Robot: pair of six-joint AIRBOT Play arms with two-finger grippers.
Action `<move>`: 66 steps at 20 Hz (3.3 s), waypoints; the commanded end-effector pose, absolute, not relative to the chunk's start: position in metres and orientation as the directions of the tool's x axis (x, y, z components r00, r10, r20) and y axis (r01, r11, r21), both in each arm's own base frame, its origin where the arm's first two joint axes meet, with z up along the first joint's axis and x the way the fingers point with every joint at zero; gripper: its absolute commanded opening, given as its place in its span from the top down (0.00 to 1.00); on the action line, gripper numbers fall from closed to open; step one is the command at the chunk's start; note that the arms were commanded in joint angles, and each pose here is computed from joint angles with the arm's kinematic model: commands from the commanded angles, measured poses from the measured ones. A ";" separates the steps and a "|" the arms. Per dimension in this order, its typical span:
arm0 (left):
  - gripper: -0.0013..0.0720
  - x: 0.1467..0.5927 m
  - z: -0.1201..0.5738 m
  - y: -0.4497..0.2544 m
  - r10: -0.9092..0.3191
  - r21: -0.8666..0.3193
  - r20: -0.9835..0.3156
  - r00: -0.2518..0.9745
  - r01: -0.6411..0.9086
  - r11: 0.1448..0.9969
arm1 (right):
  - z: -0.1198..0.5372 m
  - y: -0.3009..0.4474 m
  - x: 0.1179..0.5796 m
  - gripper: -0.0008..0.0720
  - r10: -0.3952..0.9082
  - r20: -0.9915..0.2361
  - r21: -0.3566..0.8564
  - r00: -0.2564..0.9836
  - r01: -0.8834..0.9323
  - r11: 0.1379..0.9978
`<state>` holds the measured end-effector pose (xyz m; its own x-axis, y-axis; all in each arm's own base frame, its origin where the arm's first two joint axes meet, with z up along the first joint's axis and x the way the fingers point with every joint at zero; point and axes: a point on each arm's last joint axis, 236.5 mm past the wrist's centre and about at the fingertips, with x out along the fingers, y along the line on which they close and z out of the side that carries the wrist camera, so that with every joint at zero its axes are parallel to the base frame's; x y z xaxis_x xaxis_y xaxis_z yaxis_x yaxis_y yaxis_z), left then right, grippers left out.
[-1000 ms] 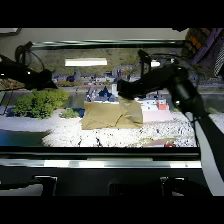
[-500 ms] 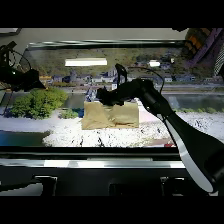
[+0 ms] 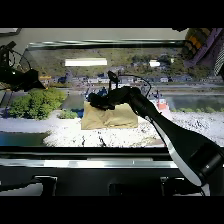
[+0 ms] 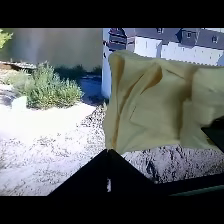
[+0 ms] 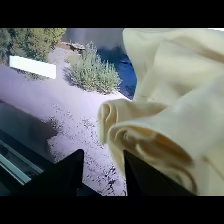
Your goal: Fold the clothes and pants, and hang the long-sleeved shirts on hangers.
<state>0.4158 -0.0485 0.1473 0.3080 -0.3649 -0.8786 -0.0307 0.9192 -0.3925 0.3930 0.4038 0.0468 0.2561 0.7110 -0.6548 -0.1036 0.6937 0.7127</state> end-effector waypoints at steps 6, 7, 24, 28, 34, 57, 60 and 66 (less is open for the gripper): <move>0.96 0.416 0.148 -0.051 -0.369 -0.400 -0.877 0.307 -0.043 0.915 | 0.105 0.409 0.384 0.31 0.781 -0.557 0.772 0.282 -0.172 0.612; 0.96 0.415 0.148 -0.051 -0.369 -0.400 -0.877 0.307 -0.042 0.916 | 0.116 0.391 0.388 0.31 0.776 -0.561 0.766 0.289 -0.175 0.619; 0.96 0.414 0.148 -0.054 -0.376 -0.395 -0.876 0.303 -0.001 0.919 | -0.056 0.125 0.407 0.25 0.686 -0.714 0.700 0.143 0.182 0.691; 0.96 0.415 0.148 -0.054 -0.376 -0.395 -0.876 0.303 -0.001 0.919 | -0.091 0.147 0.409 0.25 0.689 -0.717 0.694 0.106 0.189 0.694; 0.96 0.416 0.146 -0.054 -0.376 -0.391 -0.877 0.300 0.011 0.920 | -0.099 0.171 0.409 0.52 0.695 -0.713 0.700 0.099 0.161 0.695; 0.96 0.411 0.135 -0.054 -0.380 -0.394 -0.886 0.264 -0.001 0.919 | 0.084 -0.016 0.533 0.95 0.429 -0.720 0.640 0.545 0.282 0.715; 0.96 0.404 0.133 -0.054 -0.381 -0.392 -0.894 0.235 0.001 0.920 | 0.108 -0.092 0.536 0.95 0.323 -0.694 0.640 0.643 0.346 0.686; 0.96 0.398 0.133 -0.054 -0.380 -0.389 -0.900 0.214 0.000 0.921 | 0.114 -0.236 0.491 0.96 0.116 -0.704 0.632 0.701 0.543 0.552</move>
